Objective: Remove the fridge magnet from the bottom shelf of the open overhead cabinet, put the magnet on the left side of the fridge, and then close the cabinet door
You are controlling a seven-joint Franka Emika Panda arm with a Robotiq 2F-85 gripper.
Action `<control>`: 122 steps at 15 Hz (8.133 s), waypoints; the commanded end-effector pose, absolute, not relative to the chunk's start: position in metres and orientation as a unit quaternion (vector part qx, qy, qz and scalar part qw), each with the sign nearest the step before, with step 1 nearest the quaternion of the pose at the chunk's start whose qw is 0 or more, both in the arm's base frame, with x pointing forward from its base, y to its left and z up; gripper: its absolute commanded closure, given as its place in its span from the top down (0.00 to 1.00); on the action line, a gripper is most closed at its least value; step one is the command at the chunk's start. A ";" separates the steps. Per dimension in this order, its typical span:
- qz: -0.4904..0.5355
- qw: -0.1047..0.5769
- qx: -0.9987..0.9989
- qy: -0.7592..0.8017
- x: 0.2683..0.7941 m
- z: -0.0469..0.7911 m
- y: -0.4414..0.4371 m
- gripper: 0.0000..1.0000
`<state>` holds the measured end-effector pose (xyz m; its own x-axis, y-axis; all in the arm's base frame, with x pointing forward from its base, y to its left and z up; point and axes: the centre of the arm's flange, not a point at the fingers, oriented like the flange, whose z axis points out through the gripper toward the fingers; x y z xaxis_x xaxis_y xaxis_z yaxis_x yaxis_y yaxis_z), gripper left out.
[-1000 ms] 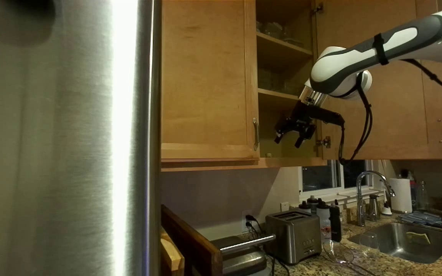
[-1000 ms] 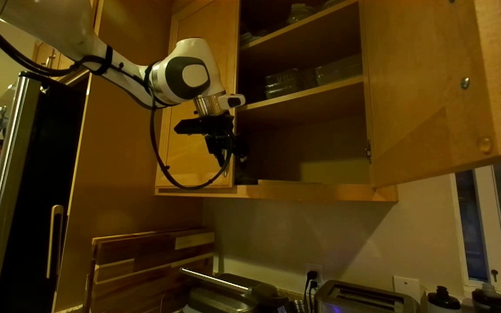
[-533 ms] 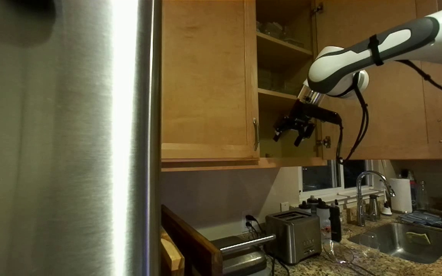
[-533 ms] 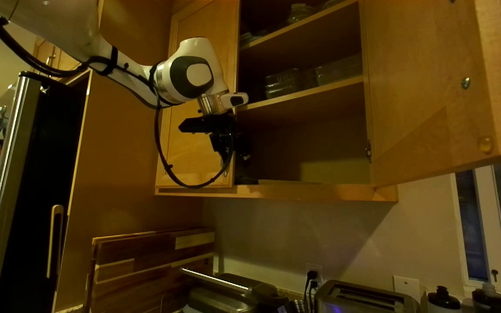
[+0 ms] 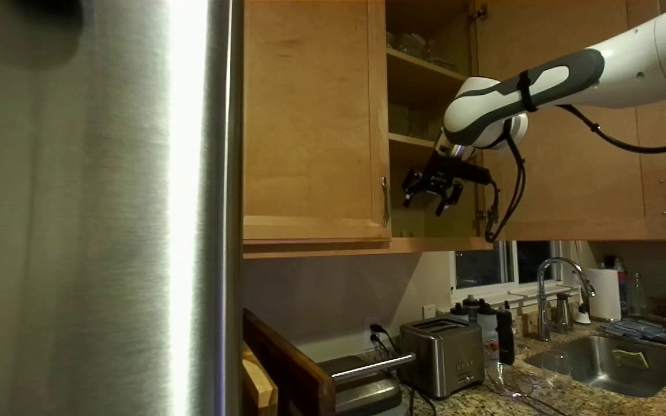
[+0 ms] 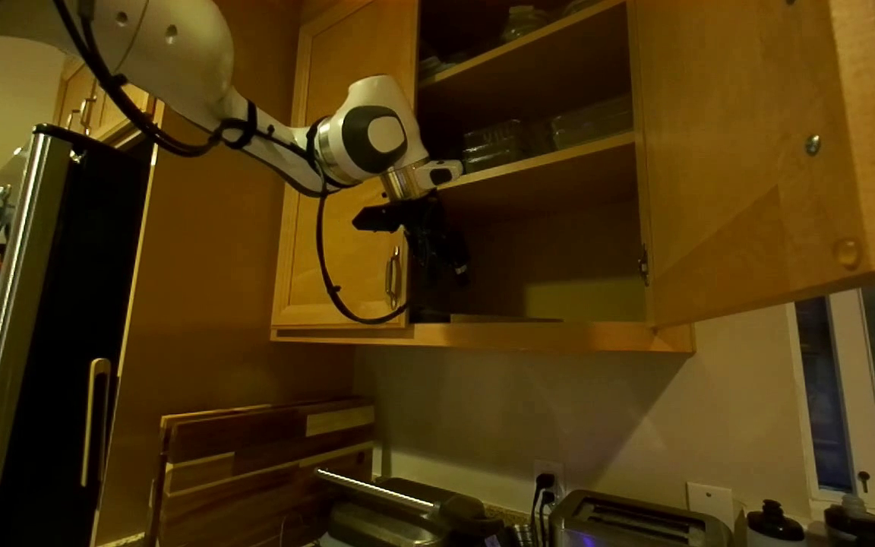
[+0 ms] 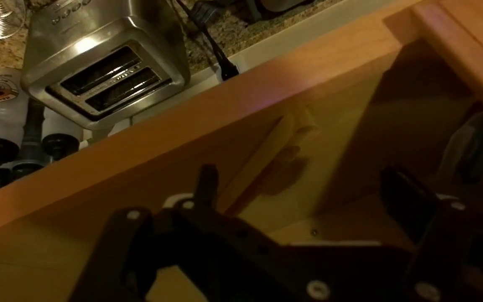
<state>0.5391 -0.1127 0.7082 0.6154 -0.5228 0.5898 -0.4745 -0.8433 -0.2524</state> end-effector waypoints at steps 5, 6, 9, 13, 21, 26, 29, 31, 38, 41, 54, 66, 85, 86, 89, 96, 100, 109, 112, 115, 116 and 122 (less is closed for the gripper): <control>-0.298 0.034 -0.899 0.320 0.587 0.720 -0.110 1.00; -0.291 0.029 -0.901 0.320 0.591 0.718 -0.111 1.00; -0.269 0.012 -0.904 0.332 0.603 0.704 -0.114 1.00; -0.244 -0.001 -0.907 0.344 0.617 0.680 -0.118 1.00; -0.248 0.009 -0.909 0.335 0.623 0.679 -0.113 0.39; -0.245 0.006 -0.911 0.331 0.624 0.679 -0.109 0.07; -0.247 0.006 -0.911 0.329 0.624 0.678 -0.112 0.07; -0.251 0.005 -0.911 0.327 0.620 0.677 -0.113 0.07; -0.291 0.002 -0.907 0.303 0.573 0.683 -0.103 0.07; -0.287 -0.002 -0.908 0.304 0.556 0.681 -0.097 0.07; -0.247 0.019 -0.919 0.306 0.492 0.678 -0.064 0.07; -0.237 0.011 -0.924 0.300 0.498 0.667 -0.065 0.29; -0.173 0.050 -0.938 0.295 0.409 0.604 -0.035 0.07; -0.165 0.055 -0.941 0.291 0.403 0.599 -0.031 0.07; -0.128 0.074 -0.948 0.283 0.392 0.584 -0.017 0.07; -0.020 0.188 -0.954 0.233 0.382 0.570 0.020 0.07; 0.002 0.281 -0.942 0.184 0.382 0.586 0.040 0.07; -0.018 0.287 -0.944 0.164 0.392 0.589 0.047 0.29; -0.018 0.287 -0.944 0.164 0.392 0.589 0.047 0.07; 0.022 0.303 -0.934 0.188 0.390 0.587 0.056 0.07; 0.041 0.309 -0.929 0.199 0.389 0.585 0.060 0.07; 0.172 0.361 -0.881 0.253 0.377 0.582 0.090 0.07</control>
<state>0.3815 0.0746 0.5737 0.8747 -0.3234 -0.3610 -0.4803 -0.6787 -0.5557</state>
